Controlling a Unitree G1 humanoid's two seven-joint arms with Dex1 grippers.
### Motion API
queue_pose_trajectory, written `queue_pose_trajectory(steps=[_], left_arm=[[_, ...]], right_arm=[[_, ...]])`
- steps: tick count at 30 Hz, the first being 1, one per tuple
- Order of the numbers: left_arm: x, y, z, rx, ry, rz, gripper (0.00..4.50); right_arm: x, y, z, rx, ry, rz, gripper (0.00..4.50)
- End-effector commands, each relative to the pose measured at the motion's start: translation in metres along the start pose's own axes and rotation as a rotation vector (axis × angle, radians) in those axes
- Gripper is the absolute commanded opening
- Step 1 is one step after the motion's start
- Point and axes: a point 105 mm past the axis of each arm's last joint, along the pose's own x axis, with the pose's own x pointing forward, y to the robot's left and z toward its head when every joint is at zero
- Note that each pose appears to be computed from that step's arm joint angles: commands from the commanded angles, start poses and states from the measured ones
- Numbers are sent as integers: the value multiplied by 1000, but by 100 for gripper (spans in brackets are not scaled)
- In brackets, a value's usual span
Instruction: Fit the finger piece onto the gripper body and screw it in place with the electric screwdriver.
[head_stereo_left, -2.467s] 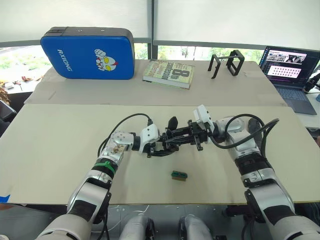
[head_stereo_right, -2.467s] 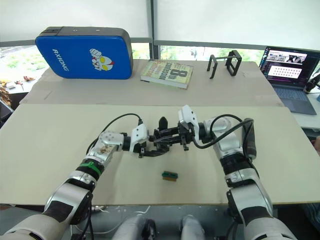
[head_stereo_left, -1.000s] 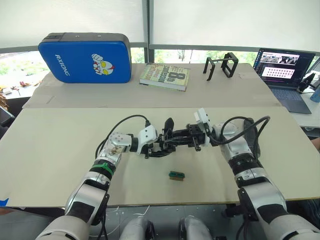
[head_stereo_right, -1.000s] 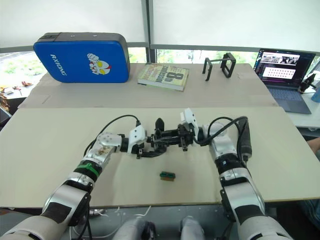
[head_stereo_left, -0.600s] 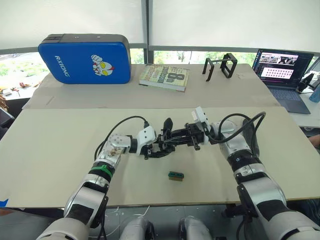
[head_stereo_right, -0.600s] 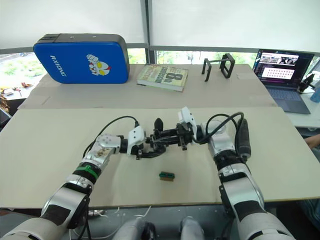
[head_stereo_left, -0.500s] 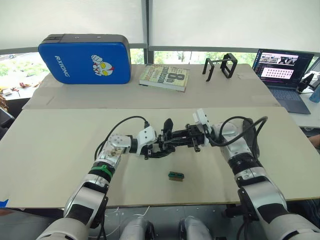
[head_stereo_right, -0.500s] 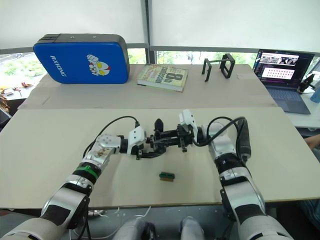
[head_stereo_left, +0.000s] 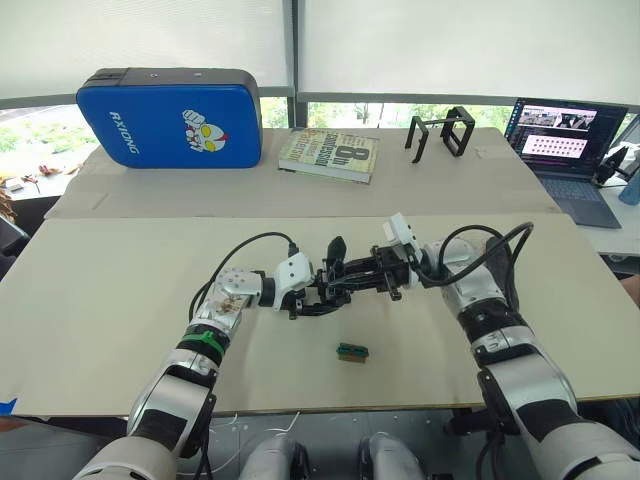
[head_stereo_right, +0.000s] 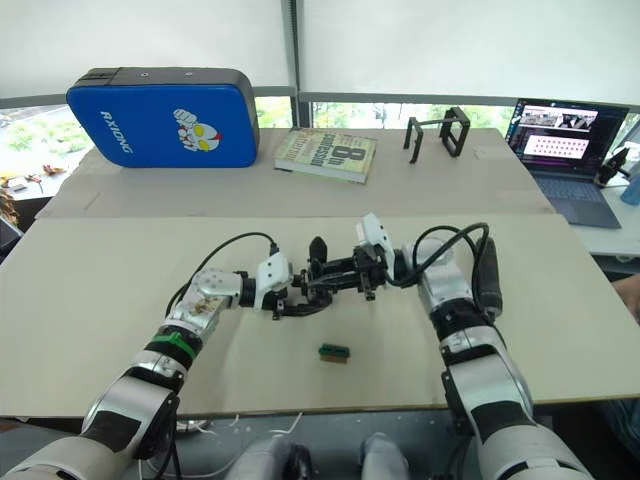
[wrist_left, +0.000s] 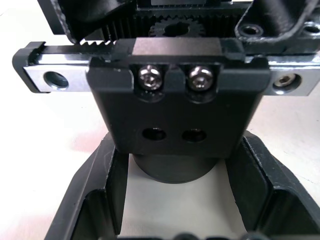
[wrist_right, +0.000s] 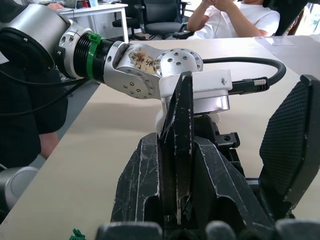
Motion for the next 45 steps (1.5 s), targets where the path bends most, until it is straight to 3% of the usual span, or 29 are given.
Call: queue_pose_trajectory(steps=[1, 5, 7, 9, 12, 24, 26, 27, 29, 34, 38, 42, 45], left_arm=[[-2, -2, 14, 78, -16, -40, 228], [-1, -1, 14, 79, -15, -40, 228], [-1, -1, 14, 77, -15, -42, 228], [-1, -1, 14, 76, -15, -43, 228], [1, -1, 14, 74, -16, -45, 228], [3, -6, 8, 1, -10, -55, 228], [-6, -7, 5, -12, 1, -62, 336], [-13, -8, 4, -13, 7, -67, 352], [-29, -11, 4, -4, 19, -70, 447], [-81, -33, 45, -5, -28, -96, 450], [-111, -62, 93, -7, -70, -180, 450], [-123, -73, 130, -6, -90, -224, 450], [-128, -81, 158, 0, -129, -268, 450]], right_arm=[[-14, 26, -71, 224, 253, 25, 35], [-8, 20, -49, 104, 124, -10, 35], [-7, 12, -26, 69, 54, -30, 35], [-9, 11, -12, 51, 27, -17, 142], [-15, 14, 13, -18, 14, -4, 234], [-93, 20, 54, -85, 186, -276, 239], [-105, 25, 58, -51, 243, -331, 239], [-112, 27, 58, -27, 283, -369, 239], [-124, 31, 57, 33, 371, -441, 293], [-168, 33, 57, 239, 564, -765, 448], [-213, 43, 48, 471, 672, -997, 448], [-247, 55, 33, 640, 766, -1168, 448], [-258, 54, 19, 785, 748, -1259, 448]])
